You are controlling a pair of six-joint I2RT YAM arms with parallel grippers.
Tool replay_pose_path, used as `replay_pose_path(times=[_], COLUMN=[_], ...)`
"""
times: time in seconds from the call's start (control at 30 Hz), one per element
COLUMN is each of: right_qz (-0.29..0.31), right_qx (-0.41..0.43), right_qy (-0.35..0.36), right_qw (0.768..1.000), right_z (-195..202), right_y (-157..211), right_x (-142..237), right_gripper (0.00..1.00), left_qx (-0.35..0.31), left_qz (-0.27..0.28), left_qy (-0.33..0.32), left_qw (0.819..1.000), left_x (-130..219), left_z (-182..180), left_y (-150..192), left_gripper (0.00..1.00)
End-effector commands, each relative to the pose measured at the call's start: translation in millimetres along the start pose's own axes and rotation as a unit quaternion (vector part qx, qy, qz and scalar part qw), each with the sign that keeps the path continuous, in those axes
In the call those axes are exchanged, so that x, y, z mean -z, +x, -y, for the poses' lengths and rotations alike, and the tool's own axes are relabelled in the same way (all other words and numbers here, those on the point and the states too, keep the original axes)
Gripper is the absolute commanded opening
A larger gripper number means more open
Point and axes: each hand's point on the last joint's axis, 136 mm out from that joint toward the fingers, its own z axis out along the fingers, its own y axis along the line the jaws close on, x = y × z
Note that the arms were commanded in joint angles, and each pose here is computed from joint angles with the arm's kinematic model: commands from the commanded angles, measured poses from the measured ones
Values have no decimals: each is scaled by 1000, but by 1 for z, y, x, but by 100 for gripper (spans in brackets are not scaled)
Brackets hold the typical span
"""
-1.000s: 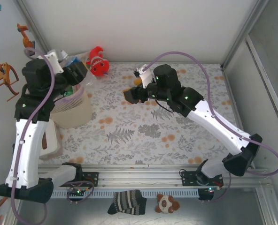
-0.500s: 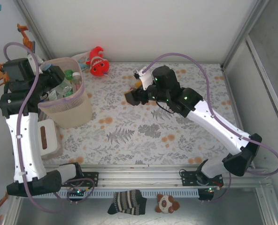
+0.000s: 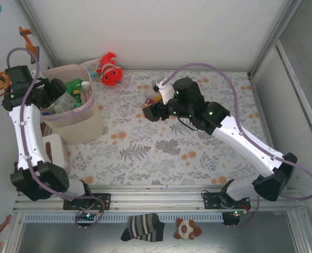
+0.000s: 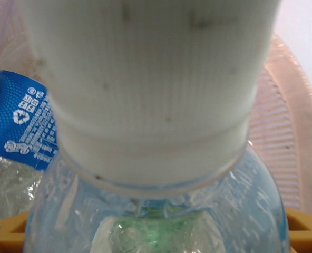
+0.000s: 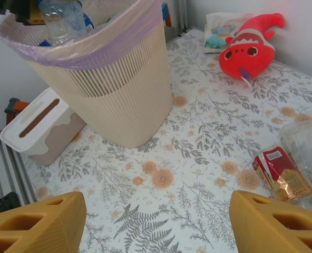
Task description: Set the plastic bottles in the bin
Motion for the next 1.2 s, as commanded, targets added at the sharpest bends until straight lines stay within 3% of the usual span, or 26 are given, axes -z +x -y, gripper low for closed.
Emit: replay_pose_path(times=[0.0, 0.2, 0.37, 0.67, 0.83, 1.17], right_qz=[8, 9, 10, 9, 8, 7], right_qx=[-6, -6, -6, -1, 2, 3], right_qy=[8, 13, 13, 14, 15, 11], right_qw=[1000, 1000, 1000, 1000, 1000, 1000], right_z=[1, 2, 3, 3, 3, 2], right_y=[-2, -1, -2, -4, -3, -5], right_x=[7, 9, 9, 7, 6, 3], right_gripper=[71, 71, 71, 71, 71, 71], left_qx=[-21, -33, -43, -52, -52, -84], left_qz=[9, 18, 23, 78, 77, 13], left_qy=[6, -5, -10, 17, 56, 147], left_qw=[1000, 999, 999, 995, 994, 985], left_x=[-10, -26, -29, 12, 26, 16], left_z=[-1, -10, -10, 11, 30, 89], left_y=[-5, -12, -20, -33, -30, 11], left_gripper=[63, 67, 79, 84, 78, 49])
